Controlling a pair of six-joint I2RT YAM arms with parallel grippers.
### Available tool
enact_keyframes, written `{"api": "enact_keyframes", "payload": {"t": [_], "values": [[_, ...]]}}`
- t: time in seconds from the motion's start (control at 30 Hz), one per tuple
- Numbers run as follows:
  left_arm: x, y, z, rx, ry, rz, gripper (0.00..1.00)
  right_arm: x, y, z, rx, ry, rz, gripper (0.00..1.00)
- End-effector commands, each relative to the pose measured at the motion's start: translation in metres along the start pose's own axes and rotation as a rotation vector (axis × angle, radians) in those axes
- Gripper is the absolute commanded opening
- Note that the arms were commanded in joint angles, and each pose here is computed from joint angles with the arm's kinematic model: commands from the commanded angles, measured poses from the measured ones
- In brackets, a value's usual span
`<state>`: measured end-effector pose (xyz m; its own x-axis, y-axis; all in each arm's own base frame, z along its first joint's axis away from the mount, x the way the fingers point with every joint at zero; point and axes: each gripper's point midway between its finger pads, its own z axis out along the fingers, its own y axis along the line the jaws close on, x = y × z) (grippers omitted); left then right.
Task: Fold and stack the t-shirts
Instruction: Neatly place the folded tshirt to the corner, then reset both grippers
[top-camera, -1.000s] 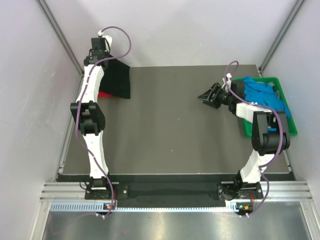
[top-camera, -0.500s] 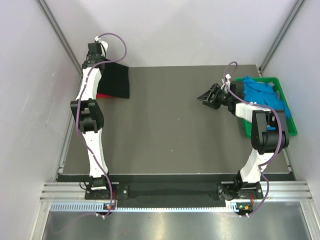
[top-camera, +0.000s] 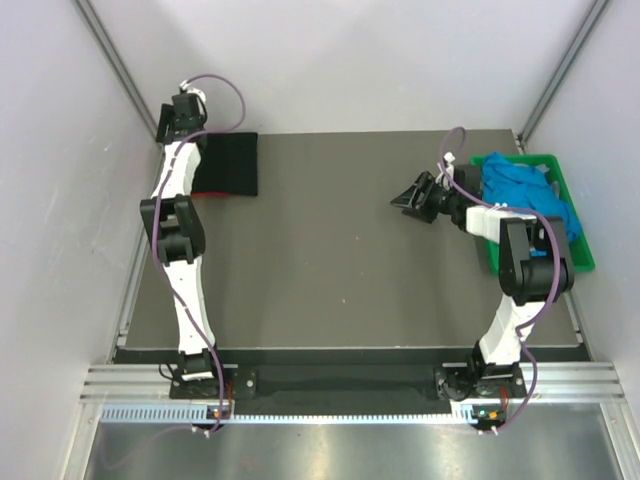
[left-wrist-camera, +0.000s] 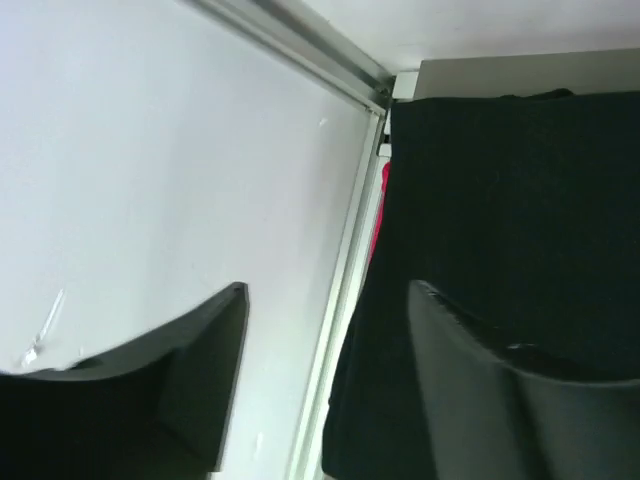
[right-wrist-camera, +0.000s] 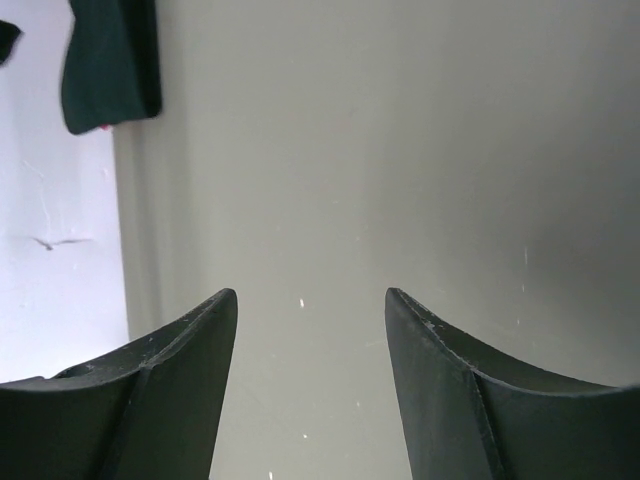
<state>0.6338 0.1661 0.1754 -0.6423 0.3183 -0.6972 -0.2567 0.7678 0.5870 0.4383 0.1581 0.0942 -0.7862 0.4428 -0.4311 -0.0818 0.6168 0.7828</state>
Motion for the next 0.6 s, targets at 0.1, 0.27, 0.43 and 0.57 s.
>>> {"api": "enact_keyframes", "payload": {"t": [0.1,0.27,0.43,0.57], "values": [[-0.065,0.018,-0.078,-0.012,-0.119,-0.182,0.9,-0.009,0.019,-0.005,0.019,-0.006,-0.099,0.62],[-0.057,-0.046,-0.154,0.375,-0.045,-0.285,0.99,-0.016,0.046,-0.03,0.046,-0.017,-0.131,0.64],[-0.029,-0.107,-0.254,0.865,-0.042,-0.452,0.99,-0.012,0.079,-0.068,0.087,-0.061,-0.253,0.78],[-0.007,-0.131,-0.318,1.086,-0.035,-0.509,0.99,0.012,0.096,-0.1,0.151,-0.042,-0.359,1.0]]}}
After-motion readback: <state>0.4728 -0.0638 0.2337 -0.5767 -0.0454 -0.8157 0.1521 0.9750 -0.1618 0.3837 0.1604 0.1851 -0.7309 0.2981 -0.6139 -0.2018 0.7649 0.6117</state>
